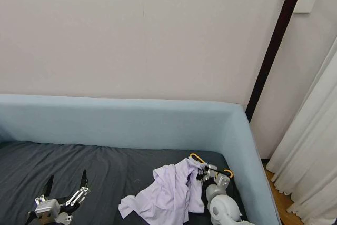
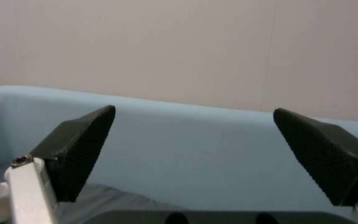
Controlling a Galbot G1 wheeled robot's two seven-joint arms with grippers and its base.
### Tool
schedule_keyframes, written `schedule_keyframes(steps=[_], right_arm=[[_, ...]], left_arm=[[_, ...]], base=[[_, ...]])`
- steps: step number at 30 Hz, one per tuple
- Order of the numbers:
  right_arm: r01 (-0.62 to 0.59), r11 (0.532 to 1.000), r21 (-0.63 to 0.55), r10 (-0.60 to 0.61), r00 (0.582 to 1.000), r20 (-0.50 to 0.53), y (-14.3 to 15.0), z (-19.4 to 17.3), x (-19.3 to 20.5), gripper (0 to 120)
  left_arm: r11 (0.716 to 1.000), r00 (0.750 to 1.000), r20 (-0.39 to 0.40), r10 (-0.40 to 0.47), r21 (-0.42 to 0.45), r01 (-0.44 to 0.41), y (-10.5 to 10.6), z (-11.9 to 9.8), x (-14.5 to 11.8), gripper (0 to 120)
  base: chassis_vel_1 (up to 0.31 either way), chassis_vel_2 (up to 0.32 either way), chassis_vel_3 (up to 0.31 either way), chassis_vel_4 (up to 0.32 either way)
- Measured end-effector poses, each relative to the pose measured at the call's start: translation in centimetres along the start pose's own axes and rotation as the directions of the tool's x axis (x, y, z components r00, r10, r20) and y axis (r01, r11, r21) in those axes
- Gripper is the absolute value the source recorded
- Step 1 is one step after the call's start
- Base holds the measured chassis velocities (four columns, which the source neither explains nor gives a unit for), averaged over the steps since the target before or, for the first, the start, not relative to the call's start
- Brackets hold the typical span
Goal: Pick up the clothes from the sofa and hang them on the clothes hanger.
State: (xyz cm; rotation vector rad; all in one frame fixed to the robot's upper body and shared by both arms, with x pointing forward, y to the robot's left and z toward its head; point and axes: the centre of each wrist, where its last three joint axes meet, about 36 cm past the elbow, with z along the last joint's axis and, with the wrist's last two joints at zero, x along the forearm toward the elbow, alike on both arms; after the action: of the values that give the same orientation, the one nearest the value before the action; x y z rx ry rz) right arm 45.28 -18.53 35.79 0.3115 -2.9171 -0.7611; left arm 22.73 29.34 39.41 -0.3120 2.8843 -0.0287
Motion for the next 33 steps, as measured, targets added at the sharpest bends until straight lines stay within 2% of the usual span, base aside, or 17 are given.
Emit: schedule_keyframes(steps=[1, 2, 5, 6, 9, 13, 16, 17, 20, 22, 29, 33], right_arm=[[0.0, 1.0, 0.0, 0.0, 1.0, 0.0, 0.0, 0.0, 0.0, 0], [0.051, 0.999, -0.008, -0.051, 0.998, 0.045, 0.5, -1.4, 0.3, 0], [0.163, 0.984, -0.065, -0.153, 0.978, 0.141, 3.4, -5.8, 1.1, 0], [0.163, 0.984, -0.065, -0.153, 0.978, 0.141, 3.4, -5.8, 1.1, 0], [0.247, 0.964, -0.102, -0.222, 0.952, 0.209, 6.1, -9.4, 2.0, 0], [0.306, 0.949, -0.08, -0.277, 0.926, 0.257, 7.7, -12.3, 2.4, 0], [0.365, 0.931, -0.013, -0.342, 0.884, 0.319, 8.9, -16.2, 2.3, 0], [0.365, 0.931, -0.013, -0.342, 0.884, 0.319, 8.9, -16.2, 2.3, 0], [0.397, 0.917, 0.048, -0.384, 0.842, 0.378, 9.8, -20.2, 1.6, 0], [0.392, 0.917, 0.079, -0.389, 0.83, 0.4, 9.8, -22.4, 0.9, 0], [0.332, 0.933, 0.142, -0.361, 0.842, 0.401, 8.2, -25.4, -2.1, 0], [0.307, 0.935, 0.177, -0.354, 0.82, 0.449, 8.6, -29.3, -5.5, 0]], left_arm=[[1.0, 1.0, 0.0, 0.0, 0.0, 0.0, 0.0, 0.0, 0.0, 100], [1.0, 1.0, 0.005, -0.001, 0.001, 0.001, 0.0, 0.2, 0.0, 100], [1.0, 1.0, 0.011, 0.002, 0.016, -0.002, -0.3, 0.5, 0.0, 100], [1.0, 1.0, 0.011, 0.002, 0.016, -0.002, -0.3, 0.5, 0.0, 100], [1.0, 1.0, 0.017, 0.01, 0.021, -0.011, -0.6, 0.5, -0.2, 100], [1.0, 1.0, 0.018, 0.015, 0.025, -0.016, -0.8, 0.4, -0.3, 100], [0.999, 1.0, 0.017, 0.015, 0.03, -0.016, -1.1, 0.5, -0.2, 100], [0.999, 1.0, 0.017, 0.015, 0.03, -0.016, -1.1, 0.5, -0.2, 100], [0.999, 1.0, 0.02, 0.012, 0.034, -0.013, -1.2, 0.6, 0.0, 100], [0.999, 1.0, 0.025, 0.009, 0.036, -0.01, -1.3, 0.6, 0.2, 100], [0.999, 0.999, 0.045, 0.006, 0.035, -0.007, -1.3, 0.1, 0.5, 100], [1.0, 0.998, 0.06, 0.005, 0.03, -0.007, -1.1, -0.6, 0.6, 100]], base=[[0.0, 0.0, 0.0, 0.0], [0.0, 0.0, 0.0, 0.0], [0.0, 0.0, 0.0, 0.0], [0.0, 0.0, 0.0, 0.0], [0.0, 0.0, 0.0, 0.0], [0.0, 0.0, 0.0, 0.0], [0.0, 0.0, 0.0, 0.0], [0.0, 0.0, 0.0, 0.0], [0.0, 0.0, 0.0, 0.0], [0.0, 0.0, 0.0, 0.0], [0.0, 0.0, 0.0, 0.0], [0.0, 0.0, 0.0, 0.0]])
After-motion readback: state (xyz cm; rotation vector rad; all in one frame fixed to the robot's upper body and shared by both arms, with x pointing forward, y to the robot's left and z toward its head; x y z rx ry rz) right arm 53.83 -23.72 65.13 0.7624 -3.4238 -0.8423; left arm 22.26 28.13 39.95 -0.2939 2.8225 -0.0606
